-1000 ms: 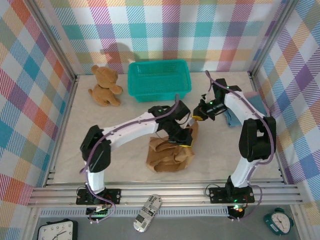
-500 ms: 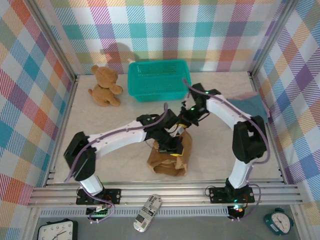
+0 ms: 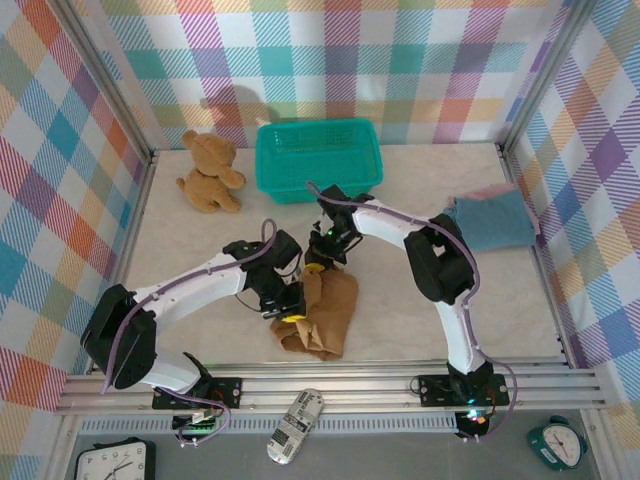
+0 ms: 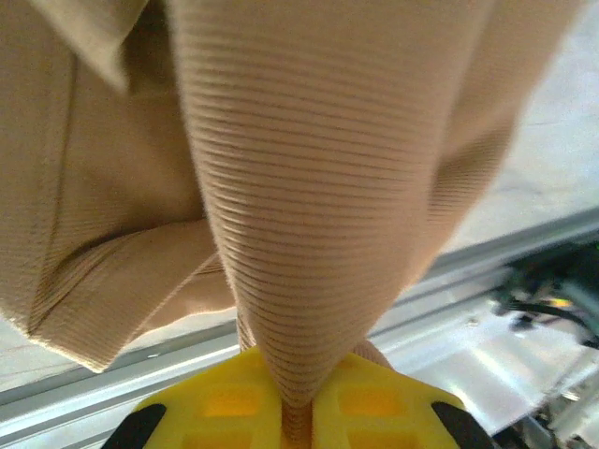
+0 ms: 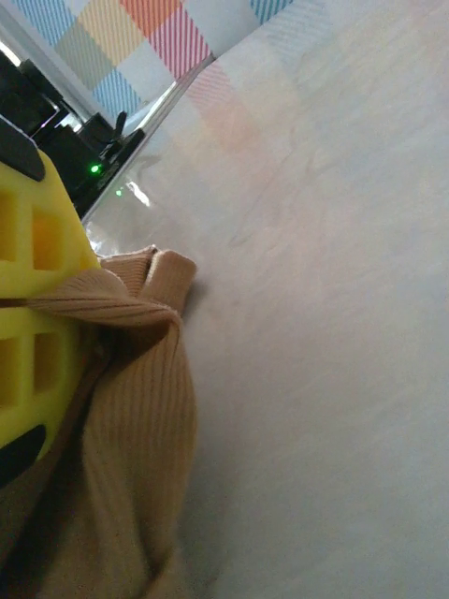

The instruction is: Fold and stack the tank tops

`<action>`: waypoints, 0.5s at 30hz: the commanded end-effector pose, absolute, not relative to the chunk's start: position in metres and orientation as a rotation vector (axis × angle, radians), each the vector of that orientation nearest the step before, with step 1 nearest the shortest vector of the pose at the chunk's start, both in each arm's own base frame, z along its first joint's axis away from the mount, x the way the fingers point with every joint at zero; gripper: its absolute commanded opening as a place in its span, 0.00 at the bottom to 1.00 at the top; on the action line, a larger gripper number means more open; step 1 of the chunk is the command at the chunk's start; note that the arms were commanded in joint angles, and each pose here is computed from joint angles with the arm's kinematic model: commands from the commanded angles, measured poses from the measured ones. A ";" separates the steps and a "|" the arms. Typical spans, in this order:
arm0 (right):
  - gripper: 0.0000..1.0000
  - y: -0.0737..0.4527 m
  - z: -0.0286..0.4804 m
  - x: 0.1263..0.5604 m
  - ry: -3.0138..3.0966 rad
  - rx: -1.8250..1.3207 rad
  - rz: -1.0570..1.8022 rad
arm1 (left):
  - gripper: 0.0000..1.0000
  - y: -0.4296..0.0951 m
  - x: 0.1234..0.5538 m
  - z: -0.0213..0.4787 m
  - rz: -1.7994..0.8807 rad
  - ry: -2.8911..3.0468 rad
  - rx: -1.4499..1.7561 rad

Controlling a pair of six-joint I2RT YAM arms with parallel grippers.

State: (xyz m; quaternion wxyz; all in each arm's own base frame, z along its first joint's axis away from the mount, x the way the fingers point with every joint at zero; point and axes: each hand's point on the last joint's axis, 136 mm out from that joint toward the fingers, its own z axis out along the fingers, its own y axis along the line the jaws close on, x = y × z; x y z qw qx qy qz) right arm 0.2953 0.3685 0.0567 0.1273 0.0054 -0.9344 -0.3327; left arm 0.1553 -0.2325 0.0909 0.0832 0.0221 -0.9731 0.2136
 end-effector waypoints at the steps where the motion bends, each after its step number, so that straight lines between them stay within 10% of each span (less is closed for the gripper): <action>1: 0.09 0.392 0.054 0.307 -2.702 0.008 -1.076 | 0.13 -0.200 0.146 0.075 0.449 -2.901 0.101; 15: 0.44 0.348 0.093 0.300 -2.866 0.433 -1.137 | 0.37 -0.133 0.160 0.070 -0.068 -2.962 0.204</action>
